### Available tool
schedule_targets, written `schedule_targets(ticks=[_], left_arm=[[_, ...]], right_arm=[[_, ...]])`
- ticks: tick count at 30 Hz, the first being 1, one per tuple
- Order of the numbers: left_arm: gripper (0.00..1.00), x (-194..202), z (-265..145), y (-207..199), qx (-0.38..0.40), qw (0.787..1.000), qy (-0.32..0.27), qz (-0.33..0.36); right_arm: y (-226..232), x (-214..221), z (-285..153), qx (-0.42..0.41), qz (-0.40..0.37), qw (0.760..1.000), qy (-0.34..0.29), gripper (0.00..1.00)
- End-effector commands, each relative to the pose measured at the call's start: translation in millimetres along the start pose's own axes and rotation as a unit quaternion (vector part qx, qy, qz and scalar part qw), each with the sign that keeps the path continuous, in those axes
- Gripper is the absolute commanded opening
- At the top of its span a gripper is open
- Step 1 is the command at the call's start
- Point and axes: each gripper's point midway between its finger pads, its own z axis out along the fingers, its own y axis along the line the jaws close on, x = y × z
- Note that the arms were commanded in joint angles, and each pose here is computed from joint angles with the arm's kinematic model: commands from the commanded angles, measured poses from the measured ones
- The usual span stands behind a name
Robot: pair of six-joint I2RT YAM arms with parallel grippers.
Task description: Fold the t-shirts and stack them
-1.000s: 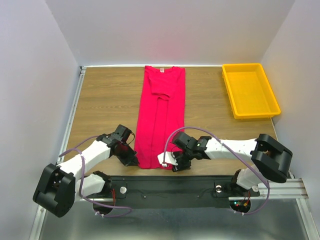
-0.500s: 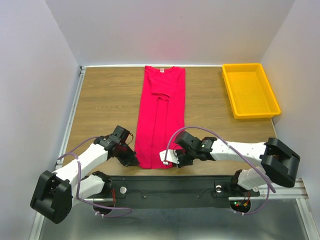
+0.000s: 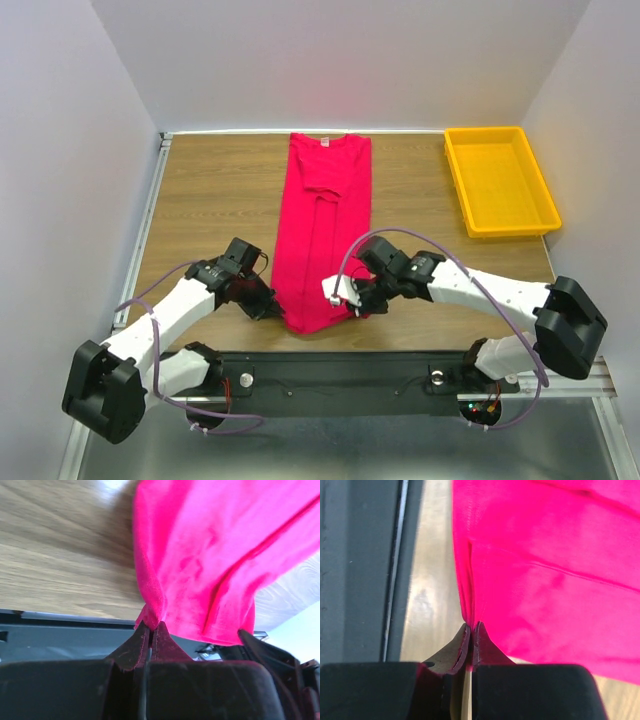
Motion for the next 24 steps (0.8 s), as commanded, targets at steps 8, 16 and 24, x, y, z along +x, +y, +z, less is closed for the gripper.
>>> schedule_targets(ticks=[8,16,24], left_arm=[[0.0,-35.1,-25.0,-55.5,0.047,0.998,-0.032,0.002],[0.0,-90.6,-30.8,-113.5,0.073,0.995,-0.056,0.029],[0.0,-120.0,-19.6,-166.7,0.088,0.992,-0.049,0.074]], right_arm=[[-47.7,-18.5,-45.8,0.046,0.032,0.996,-0.07,0.01],[-103.2,-10.9,-64.3,0.081,0.072,0.99,-0.087,0.01],[-150.3,-1.9,-74.6,0.099,0.113,0.983,-0.102,0.01]])
